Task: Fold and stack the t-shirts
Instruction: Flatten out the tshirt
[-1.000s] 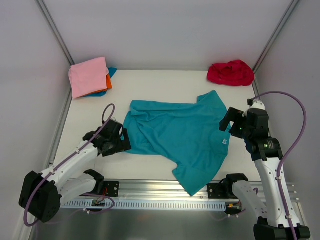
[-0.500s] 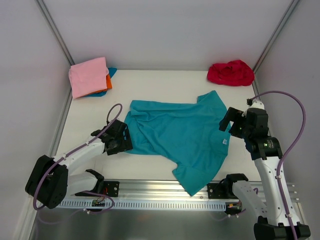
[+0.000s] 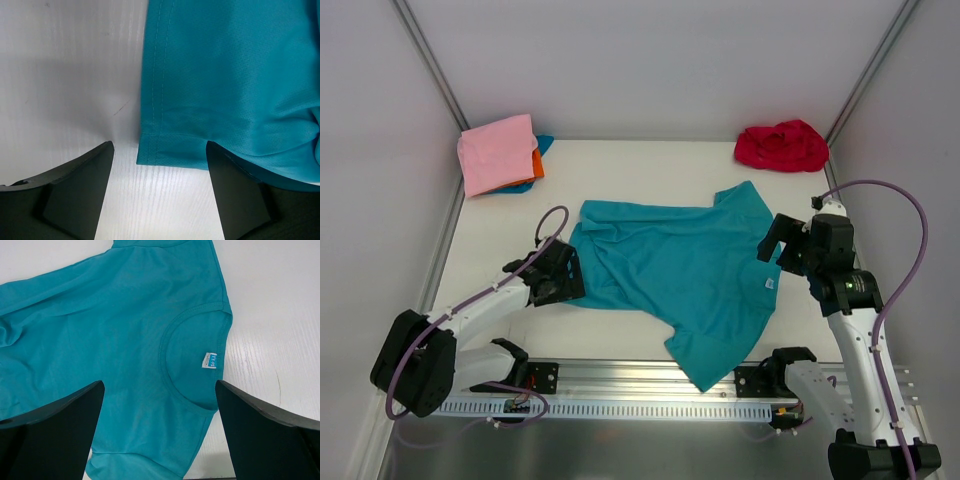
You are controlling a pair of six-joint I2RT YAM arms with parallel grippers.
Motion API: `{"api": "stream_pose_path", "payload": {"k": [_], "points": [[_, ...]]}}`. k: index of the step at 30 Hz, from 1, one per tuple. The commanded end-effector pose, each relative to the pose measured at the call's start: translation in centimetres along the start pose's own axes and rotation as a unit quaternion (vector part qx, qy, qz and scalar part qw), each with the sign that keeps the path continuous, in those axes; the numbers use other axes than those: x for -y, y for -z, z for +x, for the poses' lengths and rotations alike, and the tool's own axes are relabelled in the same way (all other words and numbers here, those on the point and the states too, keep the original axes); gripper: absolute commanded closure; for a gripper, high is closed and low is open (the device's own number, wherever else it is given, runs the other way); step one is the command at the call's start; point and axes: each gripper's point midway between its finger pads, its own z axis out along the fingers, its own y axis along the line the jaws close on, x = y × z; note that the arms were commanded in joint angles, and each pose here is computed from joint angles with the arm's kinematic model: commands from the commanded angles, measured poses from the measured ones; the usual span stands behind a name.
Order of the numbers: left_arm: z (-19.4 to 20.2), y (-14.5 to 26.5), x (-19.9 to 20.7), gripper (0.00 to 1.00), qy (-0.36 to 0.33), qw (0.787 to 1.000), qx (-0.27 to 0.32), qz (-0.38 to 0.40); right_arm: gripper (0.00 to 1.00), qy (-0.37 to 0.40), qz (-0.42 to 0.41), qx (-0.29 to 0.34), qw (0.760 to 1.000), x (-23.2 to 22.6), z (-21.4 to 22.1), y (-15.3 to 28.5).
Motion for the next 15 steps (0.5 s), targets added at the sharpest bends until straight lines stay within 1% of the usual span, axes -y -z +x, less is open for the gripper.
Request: {"api": "stream_pose_path", "payload": {"k": [1, 8, 13, 15], "points": [[-1.6, -0.1, 0.6, 0.25, -0.012, 0.999, 0.029, 0.002, 0.01, 0.002, -0.018, 0.025, 1.0, -0.9, -1.6, 0.4], [-1.6, -1.2, 1.3, 0.32, -0.018, 0.999, 0.035, 0.017, 0.01, 0.006, -0.014, 0.02, 1.0, -0.8, -1.4, 0.2], [-1.8, -1.3, 1.5, 0.43, -0.023, 0.999, 0.038, 0.017, 0.01, 0.006, -0.014, 0.017, 1.0, -0.8, -1.5, 0.1], [-1.9, -1.3, 1.6, 0.53, -0.026, 0.999, 0.04, 0.018, 0.01, 0.006, -0.014, 0.017, 1.0, -0.8, -1.4, 0.1]]}}
